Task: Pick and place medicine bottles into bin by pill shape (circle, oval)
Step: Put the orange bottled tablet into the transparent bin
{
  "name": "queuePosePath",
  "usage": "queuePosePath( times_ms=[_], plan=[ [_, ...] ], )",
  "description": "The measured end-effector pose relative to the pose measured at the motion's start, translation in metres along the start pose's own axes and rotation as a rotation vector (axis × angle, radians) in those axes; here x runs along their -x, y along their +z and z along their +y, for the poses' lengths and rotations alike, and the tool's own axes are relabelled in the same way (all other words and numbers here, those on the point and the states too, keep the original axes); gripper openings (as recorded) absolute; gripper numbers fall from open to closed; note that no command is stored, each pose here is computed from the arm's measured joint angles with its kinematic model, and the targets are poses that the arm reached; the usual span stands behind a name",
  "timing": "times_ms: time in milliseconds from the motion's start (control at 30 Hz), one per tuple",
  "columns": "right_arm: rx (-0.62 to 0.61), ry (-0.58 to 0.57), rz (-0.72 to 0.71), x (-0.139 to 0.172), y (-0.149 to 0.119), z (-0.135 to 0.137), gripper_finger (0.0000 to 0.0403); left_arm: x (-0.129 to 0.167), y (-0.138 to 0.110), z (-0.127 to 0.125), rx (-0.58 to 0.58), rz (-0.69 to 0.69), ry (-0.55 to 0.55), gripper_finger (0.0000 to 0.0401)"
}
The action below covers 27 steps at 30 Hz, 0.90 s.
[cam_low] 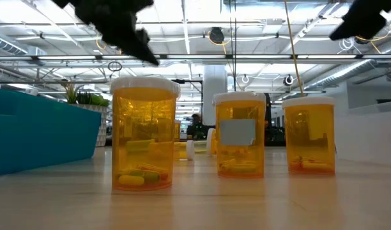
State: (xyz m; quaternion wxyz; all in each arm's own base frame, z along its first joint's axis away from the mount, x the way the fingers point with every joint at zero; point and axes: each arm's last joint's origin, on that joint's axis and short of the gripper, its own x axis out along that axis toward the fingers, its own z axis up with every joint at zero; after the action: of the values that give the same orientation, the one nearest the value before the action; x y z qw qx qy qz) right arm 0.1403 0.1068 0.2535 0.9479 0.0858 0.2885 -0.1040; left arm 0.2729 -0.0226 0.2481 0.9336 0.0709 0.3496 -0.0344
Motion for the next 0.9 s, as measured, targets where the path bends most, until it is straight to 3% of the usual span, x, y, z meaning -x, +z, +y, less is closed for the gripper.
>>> queuePosePath(
  times_ms=[200,533,900],
  plan=[
    [0.043,-0.011,-0.025,-0.005,0.025,-0.007,0.0212,-0.022,-0.007,-0.006,0.046,0.054,-0.025,0.0179],
    [0.046,-0.009,0.005,-0.016,0.034,-0.018,0.0212,-0.053,0.002,-0.041,-0.006,0.092,-0.098,0.0182],
    [0.079,0.013,0.021,-0.016,0.034,-0.018,0.0212,-0.087,-0.008,-0.053,-0.017,0.222,-0.087,0.0182]
  ],
)
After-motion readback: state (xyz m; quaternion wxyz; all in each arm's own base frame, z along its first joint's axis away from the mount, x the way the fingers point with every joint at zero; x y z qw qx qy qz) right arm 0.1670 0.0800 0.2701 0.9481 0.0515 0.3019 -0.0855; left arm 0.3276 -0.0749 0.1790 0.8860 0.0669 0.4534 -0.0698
